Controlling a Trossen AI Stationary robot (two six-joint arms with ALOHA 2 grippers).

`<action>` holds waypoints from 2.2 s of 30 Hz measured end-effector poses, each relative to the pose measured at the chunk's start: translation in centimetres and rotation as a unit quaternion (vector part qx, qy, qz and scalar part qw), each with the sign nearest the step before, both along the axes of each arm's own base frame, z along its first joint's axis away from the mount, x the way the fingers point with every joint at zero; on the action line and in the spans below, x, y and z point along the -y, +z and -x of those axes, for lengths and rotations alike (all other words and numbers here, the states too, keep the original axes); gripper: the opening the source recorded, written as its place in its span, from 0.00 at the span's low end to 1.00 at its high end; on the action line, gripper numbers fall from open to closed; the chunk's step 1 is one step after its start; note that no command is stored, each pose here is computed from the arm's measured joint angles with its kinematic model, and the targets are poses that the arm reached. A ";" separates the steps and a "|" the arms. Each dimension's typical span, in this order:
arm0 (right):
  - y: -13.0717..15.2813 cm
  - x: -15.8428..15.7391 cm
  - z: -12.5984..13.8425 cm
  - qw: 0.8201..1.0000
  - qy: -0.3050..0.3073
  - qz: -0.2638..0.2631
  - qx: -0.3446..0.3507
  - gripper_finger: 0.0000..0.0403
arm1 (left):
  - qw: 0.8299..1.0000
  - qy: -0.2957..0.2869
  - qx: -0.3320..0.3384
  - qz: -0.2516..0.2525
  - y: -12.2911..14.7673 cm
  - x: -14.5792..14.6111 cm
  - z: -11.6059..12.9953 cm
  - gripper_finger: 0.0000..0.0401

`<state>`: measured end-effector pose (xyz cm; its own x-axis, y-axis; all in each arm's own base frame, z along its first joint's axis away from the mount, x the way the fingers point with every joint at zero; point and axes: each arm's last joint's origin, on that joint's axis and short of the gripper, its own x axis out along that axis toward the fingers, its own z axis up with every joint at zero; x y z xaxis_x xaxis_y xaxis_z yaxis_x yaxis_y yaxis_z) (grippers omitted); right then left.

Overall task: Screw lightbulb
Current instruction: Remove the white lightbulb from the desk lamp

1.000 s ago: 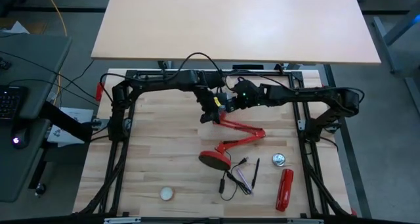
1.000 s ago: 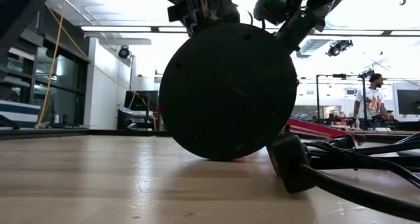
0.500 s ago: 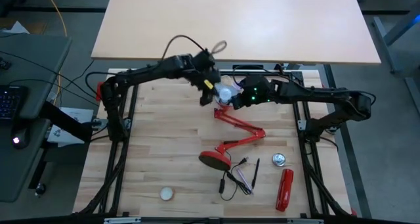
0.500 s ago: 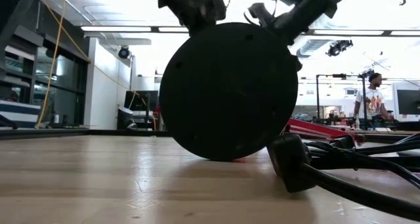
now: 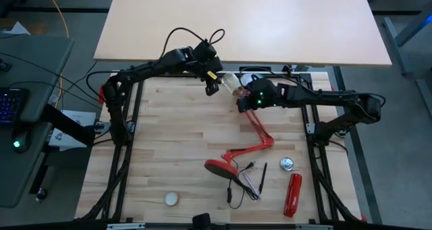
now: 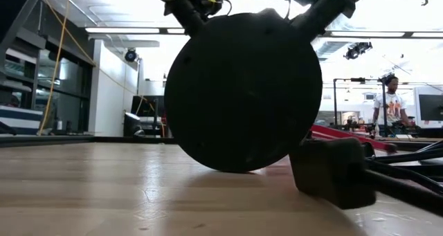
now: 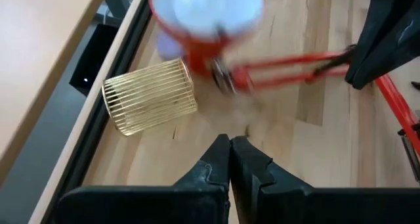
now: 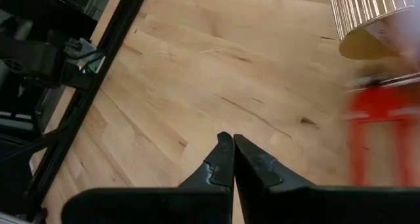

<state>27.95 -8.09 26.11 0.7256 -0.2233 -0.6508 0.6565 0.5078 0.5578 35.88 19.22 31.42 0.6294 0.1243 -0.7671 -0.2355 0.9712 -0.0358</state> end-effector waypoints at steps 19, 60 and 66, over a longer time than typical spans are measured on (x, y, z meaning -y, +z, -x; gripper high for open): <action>1.4 -0.5 1.6 1.000 0.026 0.011 -0.005 0.00 | 0.986 -0.119 -0.019 0.112 -0.3 3.4 0.1 0.00; -7.9 5.7 12.5 0.967 -0.210 -0.092 -0.110 0.00 | 0.977 -0.118 -0.010 0.179 -8.4 30.1 8.9 0.00; -8.4 6.0 12.6 0.959 -0.234 -0.068 -0.145 0.00 | 0.985 -0.131 -0.024 0.111 -9.7 32.4 5.1 0.00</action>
<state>15.32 -14.04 17.71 0.3513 -0.3796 -0.8558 0.9321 0.0563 0.3577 30.83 -13.22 21.74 0.5791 -0.2127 -0.7870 0.0160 0.9681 -0.2499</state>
